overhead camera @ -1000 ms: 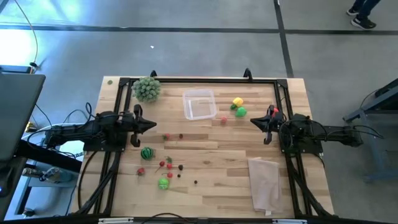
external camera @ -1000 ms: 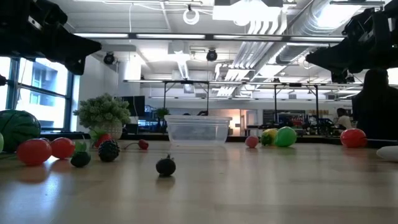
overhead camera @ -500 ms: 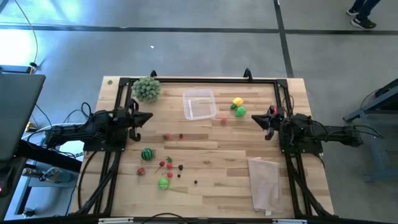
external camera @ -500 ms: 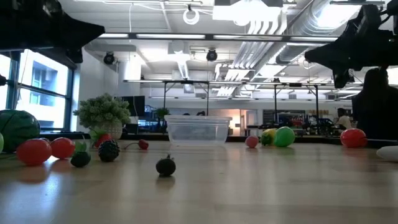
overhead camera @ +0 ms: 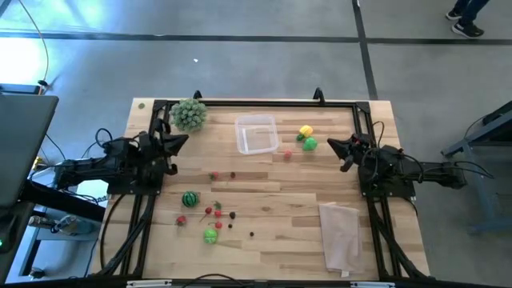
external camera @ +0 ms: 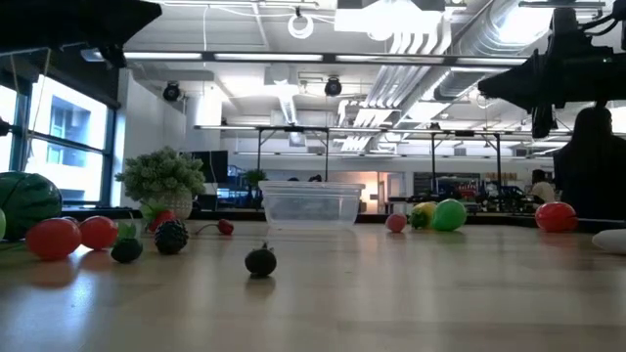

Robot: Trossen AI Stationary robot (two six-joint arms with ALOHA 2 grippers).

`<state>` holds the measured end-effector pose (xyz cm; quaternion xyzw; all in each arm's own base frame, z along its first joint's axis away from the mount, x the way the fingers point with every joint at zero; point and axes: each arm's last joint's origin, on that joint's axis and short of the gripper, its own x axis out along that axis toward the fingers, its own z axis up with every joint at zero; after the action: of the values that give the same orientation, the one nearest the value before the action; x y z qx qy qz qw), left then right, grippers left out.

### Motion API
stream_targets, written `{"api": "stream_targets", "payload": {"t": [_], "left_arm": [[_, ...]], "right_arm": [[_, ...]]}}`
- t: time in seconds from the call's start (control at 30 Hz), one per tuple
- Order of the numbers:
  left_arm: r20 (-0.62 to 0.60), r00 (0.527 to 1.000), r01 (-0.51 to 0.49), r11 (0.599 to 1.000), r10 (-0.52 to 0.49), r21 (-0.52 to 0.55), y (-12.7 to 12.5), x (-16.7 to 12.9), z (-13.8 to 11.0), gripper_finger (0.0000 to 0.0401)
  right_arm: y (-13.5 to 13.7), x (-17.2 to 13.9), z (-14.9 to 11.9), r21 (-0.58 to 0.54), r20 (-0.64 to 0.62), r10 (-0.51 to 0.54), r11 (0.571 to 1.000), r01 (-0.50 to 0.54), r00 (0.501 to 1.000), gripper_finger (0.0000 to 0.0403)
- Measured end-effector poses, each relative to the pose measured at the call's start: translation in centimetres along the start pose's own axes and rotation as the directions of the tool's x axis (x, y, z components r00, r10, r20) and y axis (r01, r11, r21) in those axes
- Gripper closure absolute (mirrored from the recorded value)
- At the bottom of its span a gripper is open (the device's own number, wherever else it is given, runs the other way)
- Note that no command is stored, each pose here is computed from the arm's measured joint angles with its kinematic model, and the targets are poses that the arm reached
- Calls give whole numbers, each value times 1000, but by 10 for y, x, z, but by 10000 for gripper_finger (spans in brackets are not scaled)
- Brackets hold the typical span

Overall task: Pick and placing Produce into tupperware
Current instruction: Move the transparent bin to the center of the table

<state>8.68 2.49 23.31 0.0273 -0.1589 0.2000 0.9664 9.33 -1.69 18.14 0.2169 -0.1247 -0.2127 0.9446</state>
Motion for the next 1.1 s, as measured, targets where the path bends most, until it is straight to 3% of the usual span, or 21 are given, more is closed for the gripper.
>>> {"api": "stream_targets", "payload": {"t": [0.2, 0.4, 0.63, 0.83, 1.1], "left_arm": [[-241, 970, -42, 999, 35, -23, -3, 28, 13, 400], [-542, 832, -173, 984, 121, -45, -2, 76, 14, 400], [-686, 726, -161, 982, 47, -103, 13, 146, 3, 400], [-793, 608, -105, 987, -34, -124, 31, 203, -15, 400], [-925, 378, -106, 990, -46, -93, 47, 260, -58, 400]], "right_arm": [[2, 0, 4, -93, 29, 35, 995, -32, 999, 403], [3, 0, 6, -100, 56, 36, 994, -31, 998, 403], [-5, 3, 3, -117, 30, -49, 992, 52, 998, 403], [-3, 8, 21, -185, -77, -157, 973, 140, 985, 403], [9, 17, 55, -200, -222, -315, 941, 273, 923, 403]]}}
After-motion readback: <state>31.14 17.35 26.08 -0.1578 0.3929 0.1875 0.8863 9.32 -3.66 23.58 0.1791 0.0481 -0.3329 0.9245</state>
